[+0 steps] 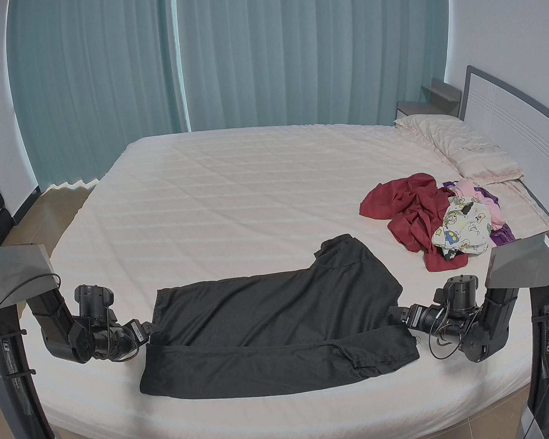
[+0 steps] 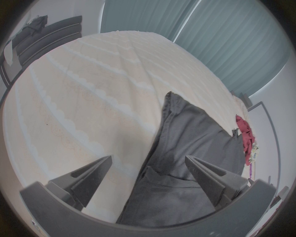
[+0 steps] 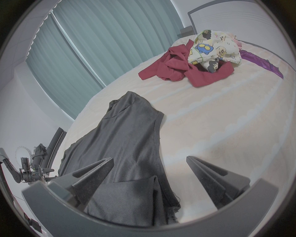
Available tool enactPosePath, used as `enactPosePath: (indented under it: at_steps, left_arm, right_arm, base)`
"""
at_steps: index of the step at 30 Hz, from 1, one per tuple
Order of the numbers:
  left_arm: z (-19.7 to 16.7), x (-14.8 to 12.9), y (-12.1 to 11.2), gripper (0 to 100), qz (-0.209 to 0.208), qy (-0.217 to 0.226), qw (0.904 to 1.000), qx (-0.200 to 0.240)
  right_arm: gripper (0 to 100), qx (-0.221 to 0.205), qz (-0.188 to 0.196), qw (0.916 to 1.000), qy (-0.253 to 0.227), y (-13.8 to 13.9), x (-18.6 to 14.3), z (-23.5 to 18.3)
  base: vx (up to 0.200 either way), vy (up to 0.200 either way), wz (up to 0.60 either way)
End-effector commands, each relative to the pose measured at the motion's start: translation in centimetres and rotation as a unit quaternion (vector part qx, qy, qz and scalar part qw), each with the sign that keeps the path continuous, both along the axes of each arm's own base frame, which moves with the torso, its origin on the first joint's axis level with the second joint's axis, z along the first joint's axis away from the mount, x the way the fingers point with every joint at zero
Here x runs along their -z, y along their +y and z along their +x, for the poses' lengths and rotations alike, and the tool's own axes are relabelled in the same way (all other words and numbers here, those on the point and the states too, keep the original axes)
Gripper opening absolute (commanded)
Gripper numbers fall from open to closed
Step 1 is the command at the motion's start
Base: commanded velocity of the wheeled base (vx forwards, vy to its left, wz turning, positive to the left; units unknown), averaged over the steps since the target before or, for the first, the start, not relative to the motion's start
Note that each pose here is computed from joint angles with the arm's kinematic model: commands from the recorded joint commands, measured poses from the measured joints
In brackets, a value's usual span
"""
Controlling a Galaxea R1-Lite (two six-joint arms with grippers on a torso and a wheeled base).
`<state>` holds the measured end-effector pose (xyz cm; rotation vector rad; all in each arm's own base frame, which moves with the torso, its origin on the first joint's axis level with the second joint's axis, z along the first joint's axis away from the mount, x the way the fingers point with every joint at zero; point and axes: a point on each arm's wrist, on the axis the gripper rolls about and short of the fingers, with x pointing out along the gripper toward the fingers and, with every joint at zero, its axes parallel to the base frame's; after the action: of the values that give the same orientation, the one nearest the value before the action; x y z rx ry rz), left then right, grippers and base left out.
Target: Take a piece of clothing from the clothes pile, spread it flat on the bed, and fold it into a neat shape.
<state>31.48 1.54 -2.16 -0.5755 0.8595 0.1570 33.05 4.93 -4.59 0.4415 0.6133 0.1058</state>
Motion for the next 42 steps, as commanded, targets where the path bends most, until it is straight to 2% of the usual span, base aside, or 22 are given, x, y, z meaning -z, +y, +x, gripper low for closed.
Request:
enactPosePath:
  at_steps: [1,4,9,20,27,33,40,42]
  left_arm:
    - [0.0,-1.8,0.3,100,-0.014,-0.028,0.9995,-0.005]
    - [0.2,-2.0,0.4,100,-0.03,-0.032,0.9988,-0.021]
    - [0.1,-1.8,0.4,100,-0.03,-0.029,0.9989,-0.022]
    - [0.2,-1.4,0.5,100,-0.031,-0.026,0.9989,-0.024]
    - [1.0,-2.4,0.3,100,-0.045,-0.05,0.997,-0.039]
    - [5.4,-3.7,0.3,100,-0.036,-0.109,0.9925,-0.042]
    - [8.6,-1.4,-0.1,100,-0.019,-0.093,0.9952,-0.021]
    - [9.0,0.4,-0.1,100,0.007,-0.083,0.9965,0.008]
  right_arm:
    - [100,0.003,0.004,0.9998,-0.019,-0.1,-1.5,0.0]
    - [100,0.003,0.005,0.9998,-0.02,-0.1,-1.6,0.0]
    - [100,0.003,0.004,0.9998,-0.018,-0.1,-1.5,-0.1]
    - [100,0.001,0.004,0.9999,-0.016,0.0,-1.5,-0.1]
    - [100,-0.001,0.004,0.9999,-0.016,0.1,-1.6,-0.3]
    - [100,-0.004,0.003,0.9999,-0.013,0.3,-1.6,-0.5]
    - [100,-0.005,0.003,0.9999,-0.013,0.3,-1.6,-0.6]
    - [100,-0.005,0.003,0.9999,-0.012,0.3,-1.6,-0.6]
  base:
    - [0.0,0.0,0.0]
    - [0.067,0.0,0.0]
    - [0.2,0.0,0.0]
    - [0.0,0.0,0.0]
    - [0.0,0.0,0.0]
    - [0.0,0.0,0.0]
    - [0.0,0.0,0.0]
    - [0.0,0.0,0.0]
